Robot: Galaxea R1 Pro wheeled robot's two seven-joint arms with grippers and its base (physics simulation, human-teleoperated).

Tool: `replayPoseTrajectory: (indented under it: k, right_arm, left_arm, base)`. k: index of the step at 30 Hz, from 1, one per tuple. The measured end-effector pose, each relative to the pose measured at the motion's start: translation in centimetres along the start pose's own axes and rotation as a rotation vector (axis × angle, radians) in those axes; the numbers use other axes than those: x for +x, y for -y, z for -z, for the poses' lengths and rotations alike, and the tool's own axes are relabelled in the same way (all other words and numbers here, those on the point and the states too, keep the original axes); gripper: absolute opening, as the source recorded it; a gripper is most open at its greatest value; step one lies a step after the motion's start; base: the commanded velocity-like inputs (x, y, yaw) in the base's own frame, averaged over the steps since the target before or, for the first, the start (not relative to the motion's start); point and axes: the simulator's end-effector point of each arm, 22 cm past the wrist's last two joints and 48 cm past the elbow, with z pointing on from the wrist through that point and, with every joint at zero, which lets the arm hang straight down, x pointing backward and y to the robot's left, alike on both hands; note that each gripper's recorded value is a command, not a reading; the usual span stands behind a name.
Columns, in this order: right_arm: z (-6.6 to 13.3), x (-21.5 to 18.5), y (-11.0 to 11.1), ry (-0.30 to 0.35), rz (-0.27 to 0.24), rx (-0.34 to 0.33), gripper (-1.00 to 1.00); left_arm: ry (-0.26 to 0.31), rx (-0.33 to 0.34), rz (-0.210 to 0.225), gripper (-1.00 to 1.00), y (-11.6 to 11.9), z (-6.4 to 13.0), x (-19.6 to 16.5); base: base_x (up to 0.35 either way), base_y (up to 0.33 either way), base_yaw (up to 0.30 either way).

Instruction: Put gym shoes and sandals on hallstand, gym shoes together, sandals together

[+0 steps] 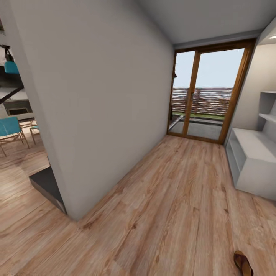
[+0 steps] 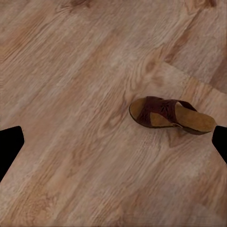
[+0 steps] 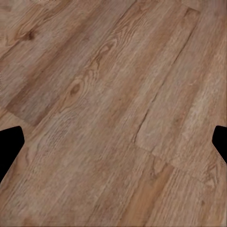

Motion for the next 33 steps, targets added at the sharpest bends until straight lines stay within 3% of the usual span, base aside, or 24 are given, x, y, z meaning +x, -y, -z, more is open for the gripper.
replayPoseTrajectory:
  k: [13,33]
  right_arm:
    - [0.00,0.02,-0.04,-0.001,0.001,-0.001,1.00]
    - [-0.02,0.03,-0.04,-0.001,0.000,-0.001,1.00]
  left_arm:
    - [0.003,-0.005,0.000,1.00,-0.35,-0.05,-0.15]
    - [0.004,-0.012,0.004,1.00,-0.20,-0.09,-0.24]
  base:
    - [0.210,-0.145,0.276]
    - [0.009,-0.005,0.277]
